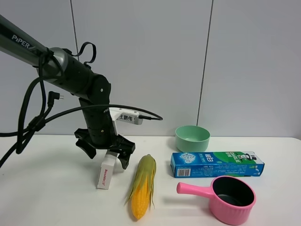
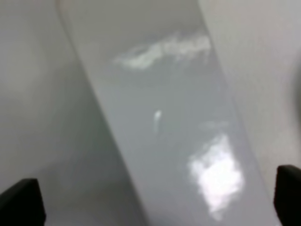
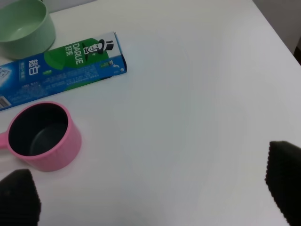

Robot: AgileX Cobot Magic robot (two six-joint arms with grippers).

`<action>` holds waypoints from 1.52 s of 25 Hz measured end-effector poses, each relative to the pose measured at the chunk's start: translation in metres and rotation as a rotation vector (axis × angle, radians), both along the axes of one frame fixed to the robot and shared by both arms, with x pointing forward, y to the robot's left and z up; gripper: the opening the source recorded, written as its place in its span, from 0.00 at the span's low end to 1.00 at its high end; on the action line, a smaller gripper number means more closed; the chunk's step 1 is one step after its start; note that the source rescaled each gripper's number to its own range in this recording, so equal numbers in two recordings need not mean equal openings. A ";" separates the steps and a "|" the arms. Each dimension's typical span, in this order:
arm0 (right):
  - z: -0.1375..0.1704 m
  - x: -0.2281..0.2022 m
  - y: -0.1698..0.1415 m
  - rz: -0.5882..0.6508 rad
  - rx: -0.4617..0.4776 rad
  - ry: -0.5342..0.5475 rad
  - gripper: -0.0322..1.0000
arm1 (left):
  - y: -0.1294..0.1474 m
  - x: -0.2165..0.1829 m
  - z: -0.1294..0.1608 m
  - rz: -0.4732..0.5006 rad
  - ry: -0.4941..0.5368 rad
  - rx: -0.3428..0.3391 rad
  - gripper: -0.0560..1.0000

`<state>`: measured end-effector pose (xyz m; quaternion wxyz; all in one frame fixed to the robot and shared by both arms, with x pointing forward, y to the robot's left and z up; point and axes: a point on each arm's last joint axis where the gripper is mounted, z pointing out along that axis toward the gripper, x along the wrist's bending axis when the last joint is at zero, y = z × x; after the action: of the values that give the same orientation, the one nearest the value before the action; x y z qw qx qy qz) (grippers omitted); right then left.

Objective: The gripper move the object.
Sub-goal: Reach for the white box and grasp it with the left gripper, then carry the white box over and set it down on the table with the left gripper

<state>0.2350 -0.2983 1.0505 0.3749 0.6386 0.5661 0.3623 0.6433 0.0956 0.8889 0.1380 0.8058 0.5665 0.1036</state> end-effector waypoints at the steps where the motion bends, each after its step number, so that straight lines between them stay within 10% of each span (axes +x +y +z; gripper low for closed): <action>1: 0.000 0.000 0.000 0.000 0.000 0.000 1.00 | 0.000 0.000 0.000 0.000 -0.004 -0.002 0.89; 9: 0.000 0.000 0.000 0.000 0.000 0.000 1.00 | -0.001 0.000 0.000 -0.020 -0.011 0.013 0.05; 20: 0.000 0.000 0.000 0.000 0.000 0.000 1.00 | -0.009 0.003 0.096 -0.127 -0.043 0.103 0.05; 28: 0.000 0.000 0.000 0.000 0.000 0.000 1.00 | -0.063 -0.023 0.191 -0.527 -0.210 0.106 0.05; 38: 0.000 0.000 0.000 0.000 0.000 0.000 1.00 | -0.135 -0.065 0.189 -1.036 -0.315 0.119 0.05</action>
<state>0.2350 -0.2983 1.0505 0.3749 0.6386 0.5661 0.3623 0.5784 -0.0390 1.0777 0.2084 0.9606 0.0608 0.1736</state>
